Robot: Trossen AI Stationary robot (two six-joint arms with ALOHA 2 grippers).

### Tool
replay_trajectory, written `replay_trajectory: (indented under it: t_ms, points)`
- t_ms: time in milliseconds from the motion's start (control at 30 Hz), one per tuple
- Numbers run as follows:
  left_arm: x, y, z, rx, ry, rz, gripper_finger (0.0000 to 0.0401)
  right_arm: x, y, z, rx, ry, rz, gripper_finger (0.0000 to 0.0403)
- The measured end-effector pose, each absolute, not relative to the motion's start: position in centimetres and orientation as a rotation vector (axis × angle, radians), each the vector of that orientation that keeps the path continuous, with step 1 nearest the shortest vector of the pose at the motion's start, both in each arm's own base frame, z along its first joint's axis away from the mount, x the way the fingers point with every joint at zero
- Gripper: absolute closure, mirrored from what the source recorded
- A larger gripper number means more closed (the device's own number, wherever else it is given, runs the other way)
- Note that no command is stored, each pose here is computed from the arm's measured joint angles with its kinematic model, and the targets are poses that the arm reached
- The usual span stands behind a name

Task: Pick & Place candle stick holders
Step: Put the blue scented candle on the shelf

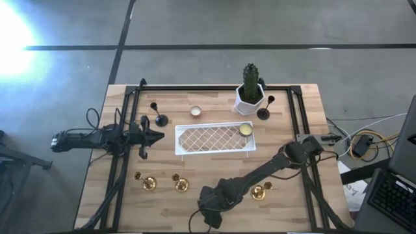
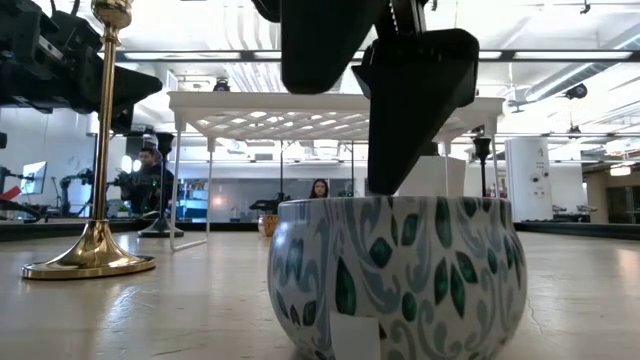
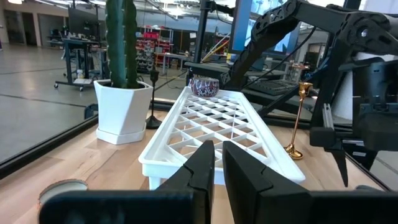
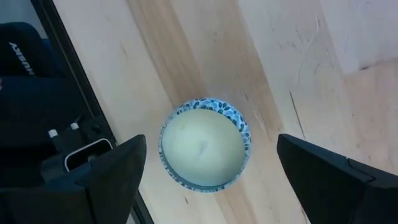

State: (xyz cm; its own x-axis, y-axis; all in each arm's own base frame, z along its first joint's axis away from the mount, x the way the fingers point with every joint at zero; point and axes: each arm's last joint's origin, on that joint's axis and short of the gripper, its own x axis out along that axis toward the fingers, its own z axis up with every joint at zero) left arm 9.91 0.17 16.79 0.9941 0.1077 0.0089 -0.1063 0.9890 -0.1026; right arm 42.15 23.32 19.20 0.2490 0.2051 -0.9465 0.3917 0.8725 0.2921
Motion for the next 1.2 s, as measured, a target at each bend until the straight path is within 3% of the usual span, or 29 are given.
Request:
replay_trajectory:
  t_ms: [1200]
  points:
    - [9.9,0.2,16.8,-0.102,-0.014,0.108,0.0364,41.4,24.2,16.9,0.608,1.359,-0.162,0.0046]
